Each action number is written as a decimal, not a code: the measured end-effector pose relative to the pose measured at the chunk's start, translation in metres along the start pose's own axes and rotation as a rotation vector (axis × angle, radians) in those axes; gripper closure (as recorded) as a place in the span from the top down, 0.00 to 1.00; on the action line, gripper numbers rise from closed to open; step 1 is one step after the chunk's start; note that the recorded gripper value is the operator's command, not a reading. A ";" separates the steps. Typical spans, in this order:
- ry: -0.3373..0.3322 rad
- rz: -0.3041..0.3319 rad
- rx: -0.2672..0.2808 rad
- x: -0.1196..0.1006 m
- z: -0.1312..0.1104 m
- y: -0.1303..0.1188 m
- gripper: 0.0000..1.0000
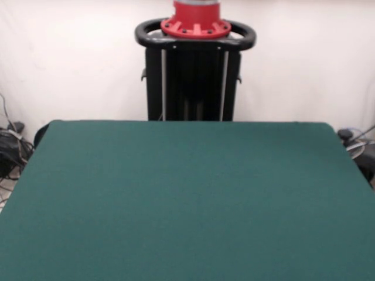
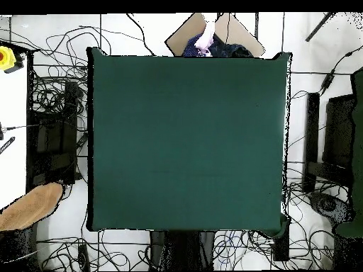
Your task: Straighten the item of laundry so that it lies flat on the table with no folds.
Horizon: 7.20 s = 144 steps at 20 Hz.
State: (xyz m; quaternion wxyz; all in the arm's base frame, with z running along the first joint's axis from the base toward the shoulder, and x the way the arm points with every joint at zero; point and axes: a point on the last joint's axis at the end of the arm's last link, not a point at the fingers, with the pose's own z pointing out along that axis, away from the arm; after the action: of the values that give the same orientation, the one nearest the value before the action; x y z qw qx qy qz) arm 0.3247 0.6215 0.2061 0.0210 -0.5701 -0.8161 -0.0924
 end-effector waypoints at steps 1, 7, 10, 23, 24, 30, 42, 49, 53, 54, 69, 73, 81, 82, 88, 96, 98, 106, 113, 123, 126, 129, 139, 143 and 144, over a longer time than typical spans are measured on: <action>-0.014 -0.039 -0.001 -0.001 0.000 0.000 0.00; -0.092 -0.270 0.025 -0.017 -0.003 0.005 0.00; -0.101 -0.359 0.039 -0.023 -0.003 0.009 0.00; -0.048 -0.411 0.059 -0.089 -0.012 0.042 0.00; -0.048 -0.414 0.060 -0.097 -0.013 0.043 0.00; -0.056 -0.439 0.069 -0.146 -0.013 0.045 0.00; -0.058 -0.508 0.089 -0.193 -0.007 0.020 0.00; -0.044 -0.545 0.080 -0.211 0.005 0.013 0.00; -0.031 -0.558 0.085 -0.235 0.009 0.015 0.00; -0.028 -0.557 0.087 -0.240 0.009 0.015 0.00; -0.010 -0.632 0.110 -0.374 0.017 0.003 0.00; -0.008 -0.651 0.107 -0.405 0.018 -0.004 0.00; -0.003 -0.691 0.102 -0.492 0.018 -0.017 0.00; -0.003 -0.701 0.095 -0.511 0.016 -0.018 0.00; 0.001 -0.744 0.072 -0.558 0.015 -0.020 0.00; 0.022 -0.830 0.055 -0.624 0.026 -0.025 0.00; 0.027 -0.843 0.056 -0.637 0.029 -0.027 0.00; 0.059 -0.923 0.062 -0.713 0.051 -0.042 0.00; 0.089 -0.952 0.070 -0.755 0.059 -0.049 0.00; 0.085 -0.967 0.079 -0.789 0.057 -0.047 0.00; 0.075 -0.966 0.092 -0.794 0.050 -0.045 0.00; 0.063 -0.967 0.103 -0.799 0.043 -0.043 0.00; -0.041 -0.976 0.149 -0.821 -0.008 -0.029 0.00; -0.075 -0.979 0.154 -0.826 -0.022 -0.025 0.00; -0.080 -0.980 0.155 -0.827 -0.024 -0.024 0.00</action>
State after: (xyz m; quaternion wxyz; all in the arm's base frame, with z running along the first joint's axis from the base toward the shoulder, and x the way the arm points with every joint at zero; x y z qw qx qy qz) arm 0.5890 -0.1568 0.1114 -0.0139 -0.1193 -0.9927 -0.0086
